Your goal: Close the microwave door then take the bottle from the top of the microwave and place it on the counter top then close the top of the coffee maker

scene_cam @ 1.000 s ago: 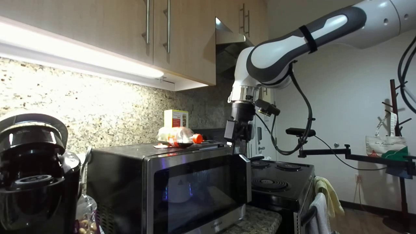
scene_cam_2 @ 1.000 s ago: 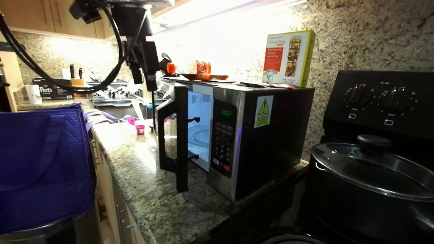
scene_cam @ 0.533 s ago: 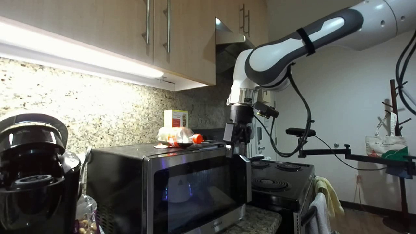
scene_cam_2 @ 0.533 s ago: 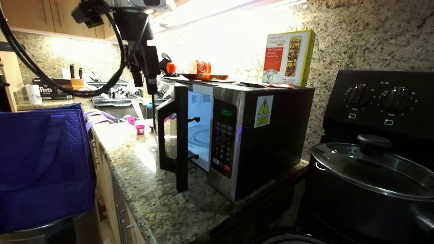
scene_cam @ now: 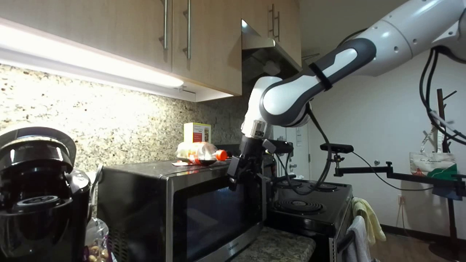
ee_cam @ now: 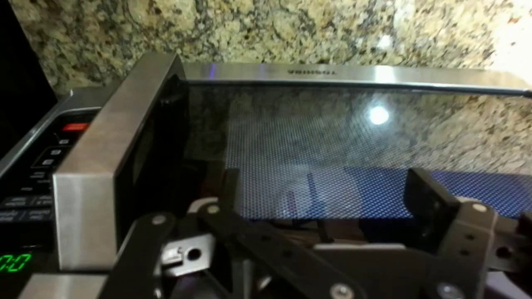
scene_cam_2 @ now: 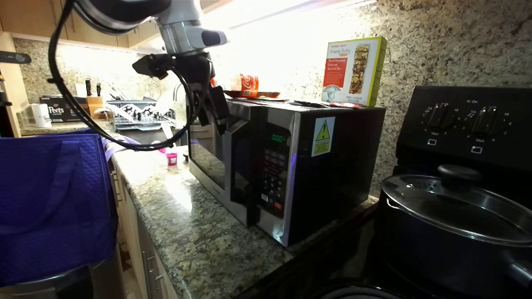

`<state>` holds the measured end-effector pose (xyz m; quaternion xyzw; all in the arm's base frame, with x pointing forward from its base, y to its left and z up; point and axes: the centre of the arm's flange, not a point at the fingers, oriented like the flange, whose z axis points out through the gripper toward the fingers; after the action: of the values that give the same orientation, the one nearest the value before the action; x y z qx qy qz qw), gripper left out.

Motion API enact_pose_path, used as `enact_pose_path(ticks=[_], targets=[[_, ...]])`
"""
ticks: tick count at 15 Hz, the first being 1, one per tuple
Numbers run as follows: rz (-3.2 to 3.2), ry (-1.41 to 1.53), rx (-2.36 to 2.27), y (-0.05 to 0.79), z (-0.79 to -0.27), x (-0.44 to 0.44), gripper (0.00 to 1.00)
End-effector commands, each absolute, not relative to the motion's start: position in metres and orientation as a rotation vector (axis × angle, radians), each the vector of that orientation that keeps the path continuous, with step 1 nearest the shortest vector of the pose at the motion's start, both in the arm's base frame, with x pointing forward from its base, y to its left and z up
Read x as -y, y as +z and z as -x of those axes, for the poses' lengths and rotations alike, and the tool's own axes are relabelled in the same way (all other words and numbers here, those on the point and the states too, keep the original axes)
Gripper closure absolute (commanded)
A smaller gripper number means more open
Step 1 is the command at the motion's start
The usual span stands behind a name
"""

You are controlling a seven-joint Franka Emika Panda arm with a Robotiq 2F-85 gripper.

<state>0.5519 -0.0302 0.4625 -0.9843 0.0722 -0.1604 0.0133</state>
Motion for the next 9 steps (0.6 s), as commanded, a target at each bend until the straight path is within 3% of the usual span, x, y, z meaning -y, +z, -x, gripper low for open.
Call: enact_pose_path(ticks=[1, 9], targets=[[3.096, -0.594, -0.346, 0.457, -0.569, 0.034, 0.0], [3.142, -0.713, -0.304, 0.475, -0.563, 0.042, 0.0]])
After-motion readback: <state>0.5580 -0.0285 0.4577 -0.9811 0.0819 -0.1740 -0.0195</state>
